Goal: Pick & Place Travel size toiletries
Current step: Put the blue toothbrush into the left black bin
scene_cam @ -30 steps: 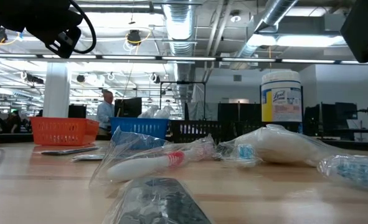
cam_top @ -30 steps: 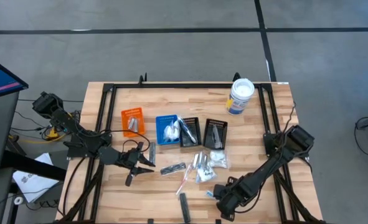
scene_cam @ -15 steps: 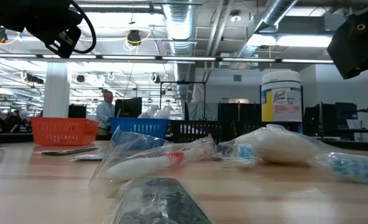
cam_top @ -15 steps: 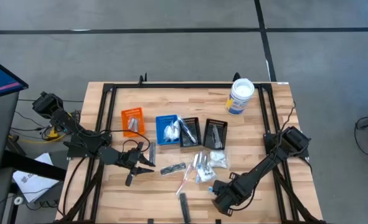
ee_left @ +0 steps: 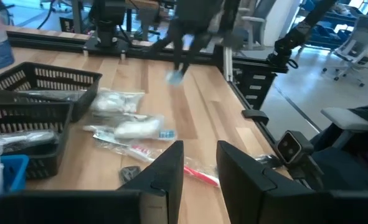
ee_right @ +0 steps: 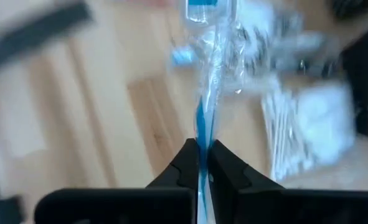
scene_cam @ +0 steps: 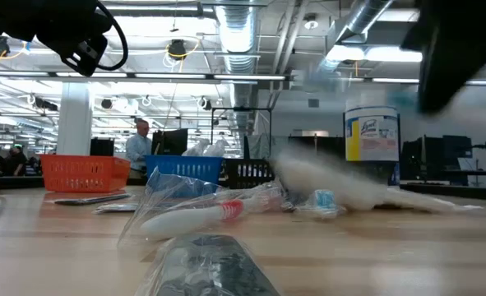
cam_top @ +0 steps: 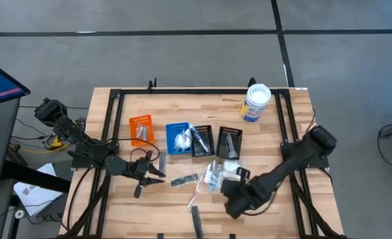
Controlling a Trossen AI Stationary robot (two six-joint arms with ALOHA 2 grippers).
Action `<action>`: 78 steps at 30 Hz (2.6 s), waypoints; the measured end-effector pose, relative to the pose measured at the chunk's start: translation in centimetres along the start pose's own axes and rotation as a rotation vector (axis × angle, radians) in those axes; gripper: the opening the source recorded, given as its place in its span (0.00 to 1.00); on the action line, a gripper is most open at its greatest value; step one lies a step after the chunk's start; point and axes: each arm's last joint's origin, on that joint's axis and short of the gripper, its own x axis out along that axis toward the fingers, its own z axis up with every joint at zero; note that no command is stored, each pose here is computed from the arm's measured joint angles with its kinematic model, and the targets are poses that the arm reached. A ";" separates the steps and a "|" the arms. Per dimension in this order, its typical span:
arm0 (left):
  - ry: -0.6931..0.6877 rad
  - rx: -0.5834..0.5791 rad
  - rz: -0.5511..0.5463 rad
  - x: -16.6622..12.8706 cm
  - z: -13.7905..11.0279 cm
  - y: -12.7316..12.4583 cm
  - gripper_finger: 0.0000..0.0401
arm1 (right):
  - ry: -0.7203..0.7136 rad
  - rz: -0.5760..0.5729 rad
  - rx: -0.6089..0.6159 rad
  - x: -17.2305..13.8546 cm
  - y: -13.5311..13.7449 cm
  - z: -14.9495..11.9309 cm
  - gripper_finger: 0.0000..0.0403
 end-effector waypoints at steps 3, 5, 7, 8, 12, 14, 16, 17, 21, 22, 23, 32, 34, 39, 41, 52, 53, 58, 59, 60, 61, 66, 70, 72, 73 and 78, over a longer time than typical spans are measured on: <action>-0.007 -0.005 0.011 0.1 0.1 0.2 0.22 | -0.191 0.013 0.012 -3.5 -0.9 1.3 0.01; -0.010 -0.006 0.014 0.1 0.1 0.2 0.22 | -0.353 0.021 0.028 -6.0 -1.5 2.2 0.01; -0.013 -0.008 0.013 0.1 0.2 0.2 0.22 | -0.479 -0.005 0.025 -7.6 -2.0 2.6 0.01; -0.015 -0.008 0.013 0.1 0.2 0.2 0.22 | -0.542 -0.014 0.021 -8.3 -2.0 2.9 0.01; -0.062 -0.032 0.001 0.1 0.7 0.1 0.22 | -0.768 -0.062 -0.006 -11.0 -2.1 3.9 0.01; -0.111 -0.058 -0.013 0.0 1.2 0.0 0.22 | -0.849 -0.086 -0.067 -11.6 -1.7 4.8 0.01; -0.162 -0.089 -0.026 0.0 1.7 -0.1 0.22 | -0.909 -0.119 -0.210 -12.0 -1.2 5.7 0.01; -0.189 -0.115 -0.035 -0.1 2.0 -0.2 0.22 | -0.919 -0.141 -0.341 -12.0 -0.8 5.9 0.01; -0.268 -0.244 -0.068 -0.3 2.9 -0.2 0.22 | -0.852 -0.370 -0.866 -9.2 0.9 6.3 0.01; -0.275 -0.286 -0.085 -0.2 3.0 -0.1 0.22 | -0.810 -0.446 -0.974 -8.0 1.2 6.6 0.01; -0.273 -0.330 -0.108 -0.1 3.1 0.1 0.22 | -0.765 -0.527 -1.068 -7.0 1.3 6.9 0.01; -0.073 -0.823 -0.401 1.2 3.3 2.3 0.22 | -0.322 -1.027 -1.536 1.6 1.3 9.8 0.02; -0.032 -0.889 -0.399 1.6 3.0 2.8 0.22 | -0.309 -1.045 -1.546 2.6 1.2 10.3 0.01; 0.037 -0.947 -0.298 2.8 1.7 4.1 0.22 | -0.331 -1.059 -1.555 3.0 1.5 10.7 0.01; 0.060 -0.949 -0.254 3.4 1.1 4.8 0.22 | -0.349 -1.059 -1.558 2.7 1.8 10.6 0.01; -0.005 -0.850 -0.252 4.3 1.0 6.1 0.22 | -0.397 -1.032 -1.642 0.9 4.0 8.1 0.01; -0.028 -0.845 -0.290 4.2 1.4 6.1 0.22 | -0.392 -1.031 -1.653 0.9 4.0 8.0 0.01; -0.080 -0.834 -0.389 4.2 2.6 5.7 0.22 | -0.380 -1.037 -1.632 1.1 3.6 8.4 0.01; -0.074 -0.831 -0.402 4.2 2.7 5.6 0.22 | -0.385 -1.039 -1.618 1.1 3.4 8.7 0.01; -0.072 -0.829 -0.412 4.2 2.9 5.5 0.22 | -0.389 -1.041 -1.604 1.2 3.3 8.9 0.01; -0.073 -0.824 -0.419 4.3 3.0 5.4 0.22 | -0.390 -1.044 -1.594 1.2 3.1 9.1 0.01; -0.072 -0.817 -0.398 4.6 2.8 5.9 0.22 | -0.361 -1.055 -1.578 1.6 2.1 10.0 0.01; -0.059 -0.827 -0.350 5.1 2.3 6.7 0.24 | -0.355 -1.062 -1.578 1.7 1.7 10.5 0.01; -0.046 -0.831 -0.329 5.4 2.0 7.1 0.26 | -0.357 -1.061 -1.575 1.8 1.5 10.8 0.01; -0.043 -0.832 -0.326 5.5 1.9 7.3 0.28 | -0.354 -1.062 -1.573 1.8 1.4 10.9 0.01; -0.044 -0.815 -0.330 6.1 2.3 7.3 0.39 | -0.352 -1.063 -1.566 1.9 1.3 11.0 0.01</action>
